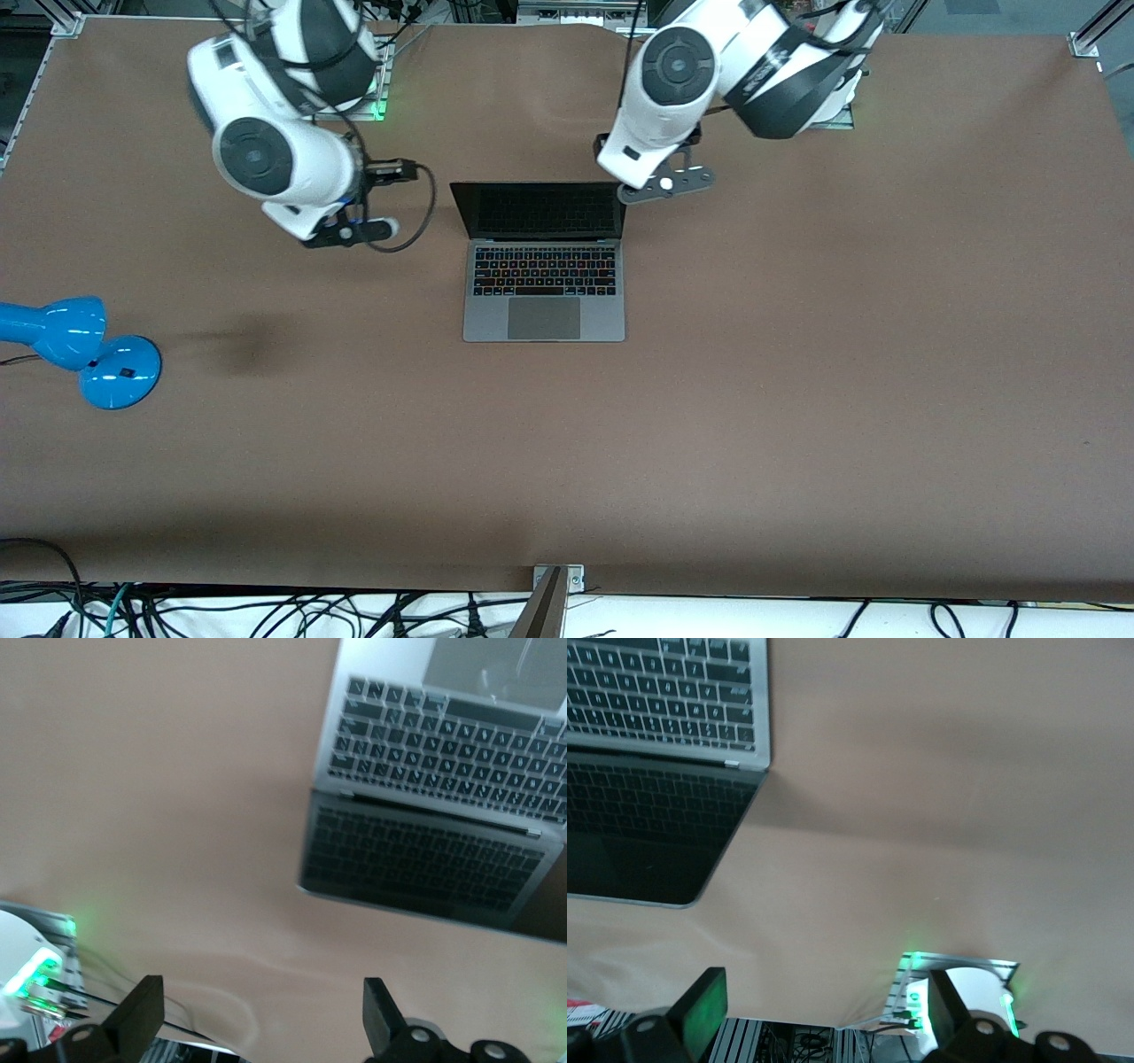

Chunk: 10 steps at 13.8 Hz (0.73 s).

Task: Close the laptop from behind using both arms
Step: 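Move both grippers toward the laptop screen's back edge, then lower both grippers behind the raised laptop screen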

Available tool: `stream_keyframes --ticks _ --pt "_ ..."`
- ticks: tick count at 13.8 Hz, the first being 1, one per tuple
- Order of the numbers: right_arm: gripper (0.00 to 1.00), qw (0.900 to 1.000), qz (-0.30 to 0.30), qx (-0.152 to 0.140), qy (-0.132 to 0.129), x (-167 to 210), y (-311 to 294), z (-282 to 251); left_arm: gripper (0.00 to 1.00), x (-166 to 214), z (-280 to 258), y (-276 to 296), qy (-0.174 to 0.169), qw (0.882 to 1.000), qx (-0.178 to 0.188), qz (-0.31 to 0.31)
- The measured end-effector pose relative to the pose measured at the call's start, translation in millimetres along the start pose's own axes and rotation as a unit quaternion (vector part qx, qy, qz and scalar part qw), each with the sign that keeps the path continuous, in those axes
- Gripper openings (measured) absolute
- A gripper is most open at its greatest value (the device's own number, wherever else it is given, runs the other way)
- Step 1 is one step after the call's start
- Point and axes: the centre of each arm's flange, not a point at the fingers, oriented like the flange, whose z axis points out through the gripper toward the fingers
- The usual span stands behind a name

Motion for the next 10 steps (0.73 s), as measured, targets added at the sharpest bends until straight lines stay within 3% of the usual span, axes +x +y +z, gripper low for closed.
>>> stream_keyframes --ticks 2,3,4,6,10 --pt "0.98 1.0 0.005 -0.013 -0.001 -18 -36 22 0.86 -5 20 15 -0.013 1.0 0.004 0.005" --pt "0.96 1.0 0.004 -0.016 -0.007 -26 -52 31 0.86 -5 27 19 -0.018 1.0 0.007 0.006" --pt "0.87 1.0 0.001 -0.018 -0.013 -33 -64 38 0.8 -4 32 21 -0.022 1.0 0.008 0.008" --pt "0.63 1.0 -0.005 -0.021 -0.019 -39 -75 48 0.57 -4 39 27 -0.025 1.0 0.007 0.012" --pt "0.19 1.0 -0.007 -0.009 -0.006 -22 -82 63 0.14 -4 52 32 -0.028 0.999 0.008 0.015"
